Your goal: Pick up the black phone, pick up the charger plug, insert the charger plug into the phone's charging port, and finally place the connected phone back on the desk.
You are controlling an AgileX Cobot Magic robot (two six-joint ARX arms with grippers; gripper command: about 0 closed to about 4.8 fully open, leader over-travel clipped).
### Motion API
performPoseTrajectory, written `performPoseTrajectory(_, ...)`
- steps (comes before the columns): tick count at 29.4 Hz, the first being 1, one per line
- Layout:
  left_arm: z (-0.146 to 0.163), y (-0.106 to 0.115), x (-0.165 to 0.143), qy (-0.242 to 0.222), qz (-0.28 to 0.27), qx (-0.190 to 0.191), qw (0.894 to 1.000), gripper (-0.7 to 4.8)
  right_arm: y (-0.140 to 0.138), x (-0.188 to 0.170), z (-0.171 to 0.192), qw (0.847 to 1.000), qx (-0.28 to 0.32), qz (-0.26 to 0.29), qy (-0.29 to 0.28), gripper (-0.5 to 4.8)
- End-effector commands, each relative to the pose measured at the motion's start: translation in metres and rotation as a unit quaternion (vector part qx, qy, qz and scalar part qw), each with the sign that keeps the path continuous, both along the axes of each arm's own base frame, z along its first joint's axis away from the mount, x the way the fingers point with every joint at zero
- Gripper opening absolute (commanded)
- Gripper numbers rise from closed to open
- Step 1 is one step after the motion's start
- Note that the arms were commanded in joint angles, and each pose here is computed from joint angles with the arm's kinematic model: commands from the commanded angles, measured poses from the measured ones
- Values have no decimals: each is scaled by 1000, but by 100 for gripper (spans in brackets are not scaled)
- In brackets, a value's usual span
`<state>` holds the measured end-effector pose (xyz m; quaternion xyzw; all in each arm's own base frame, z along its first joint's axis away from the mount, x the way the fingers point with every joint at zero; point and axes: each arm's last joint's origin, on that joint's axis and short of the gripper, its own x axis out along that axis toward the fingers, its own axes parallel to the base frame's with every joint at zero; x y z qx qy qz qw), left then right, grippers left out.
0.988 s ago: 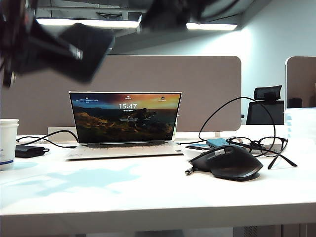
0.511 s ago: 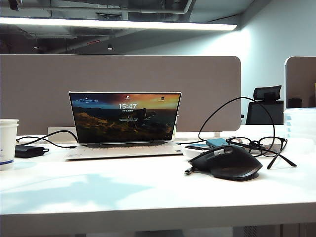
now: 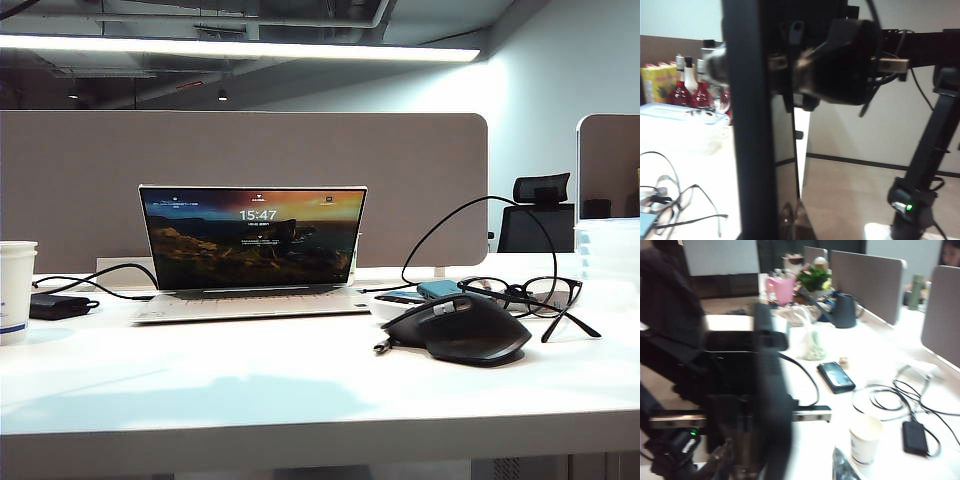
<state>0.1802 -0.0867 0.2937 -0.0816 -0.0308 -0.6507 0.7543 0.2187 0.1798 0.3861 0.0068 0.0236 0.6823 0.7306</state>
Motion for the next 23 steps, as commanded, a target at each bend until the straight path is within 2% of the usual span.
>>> performPoseTrajectory(1, 4, 1, -1, -29, 8, -7, 1000, -6, 0, -2, 5, 1000, 13, 26, -9, 257)
performPoseTrajectory(16, 4, 0, -1, -32, -4, -2, 999, -6, -1, -3, 6, 1000, 14, 24, -5, 257)
performPoseTrajectory(23, 4, 0, -1, -32, 0, -4, 999, -6, -17, -6, 14, 1000, 19, 4, -6, 257)
